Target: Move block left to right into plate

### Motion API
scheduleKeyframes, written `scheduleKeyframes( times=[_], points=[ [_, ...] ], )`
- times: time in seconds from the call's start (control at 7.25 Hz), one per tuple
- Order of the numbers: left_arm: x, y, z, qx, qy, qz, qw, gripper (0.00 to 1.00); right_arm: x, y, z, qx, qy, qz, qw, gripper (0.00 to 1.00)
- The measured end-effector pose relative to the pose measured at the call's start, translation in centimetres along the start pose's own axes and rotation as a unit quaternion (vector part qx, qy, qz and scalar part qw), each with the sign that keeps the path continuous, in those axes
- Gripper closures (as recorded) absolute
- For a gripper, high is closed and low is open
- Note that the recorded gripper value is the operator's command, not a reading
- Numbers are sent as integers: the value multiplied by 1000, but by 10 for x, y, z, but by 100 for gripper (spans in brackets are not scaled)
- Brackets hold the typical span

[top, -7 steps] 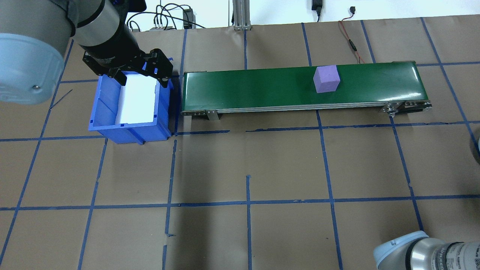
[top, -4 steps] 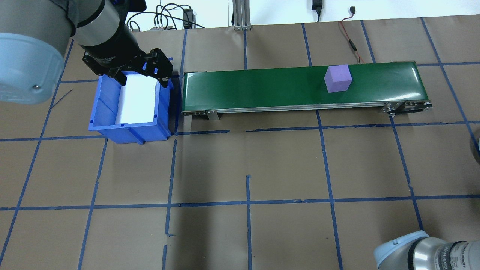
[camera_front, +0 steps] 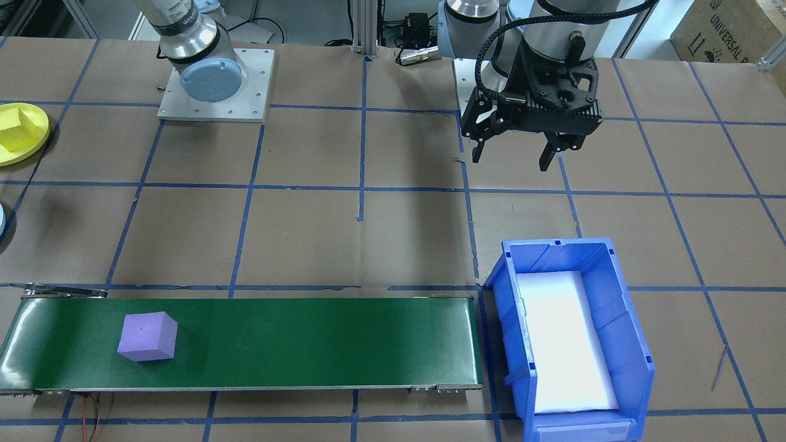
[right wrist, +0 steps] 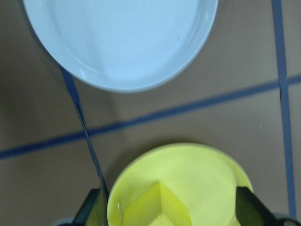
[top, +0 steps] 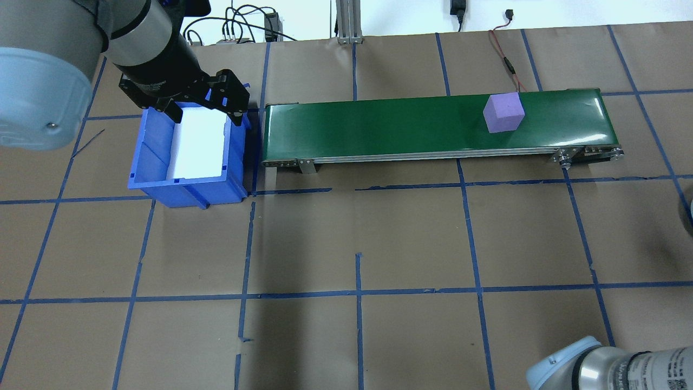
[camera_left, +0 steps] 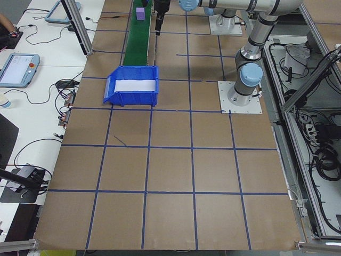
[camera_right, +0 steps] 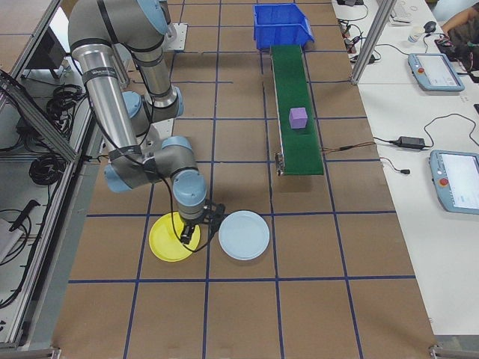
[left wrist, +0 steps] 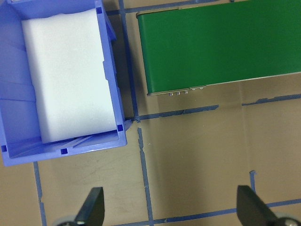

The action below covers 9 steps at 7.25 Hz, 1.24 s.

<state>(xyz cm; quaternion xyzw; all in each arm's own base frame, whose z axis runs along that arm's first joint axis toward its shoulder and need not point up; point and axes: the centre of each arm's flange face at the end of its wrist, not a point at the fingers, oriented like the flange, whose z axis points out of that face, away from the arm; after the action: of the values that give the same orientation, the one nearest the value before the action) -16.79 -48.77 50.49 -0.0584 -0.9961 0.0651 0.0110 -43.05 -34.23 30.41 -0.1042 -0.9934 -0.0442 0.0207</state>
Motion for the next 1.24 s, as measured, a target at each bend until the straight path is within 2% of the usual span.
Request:
scheduleKeyframes(
  times=[0.14,0.28,0.69,0.83,0.97,1.24],
  points=[
    [0,0,0,0,0,0,1000,0,-30,-45,-33,17,7,-10,1000,0],
    [0,0,0,0,0,-1,1000,0,-64,-84,-52,33,-7,-14,999,0],
    [0,0,-1,0,0,-1,1000,0,-179,-175,-66,90,-95,-24,991,0],
    [0,0,-1,0,-1,-1,1000,0,-207,-196,-57,96,-128,-26,987,0],
    [0,0,-1,0,-1,-1,1000,0,-235,-209,-49,94,-150,-27,984,0],
    [0,0,-1,0,-1,-1,1000,0,-277,-224,-47,101,-171,-22,980,0]
  ],
)
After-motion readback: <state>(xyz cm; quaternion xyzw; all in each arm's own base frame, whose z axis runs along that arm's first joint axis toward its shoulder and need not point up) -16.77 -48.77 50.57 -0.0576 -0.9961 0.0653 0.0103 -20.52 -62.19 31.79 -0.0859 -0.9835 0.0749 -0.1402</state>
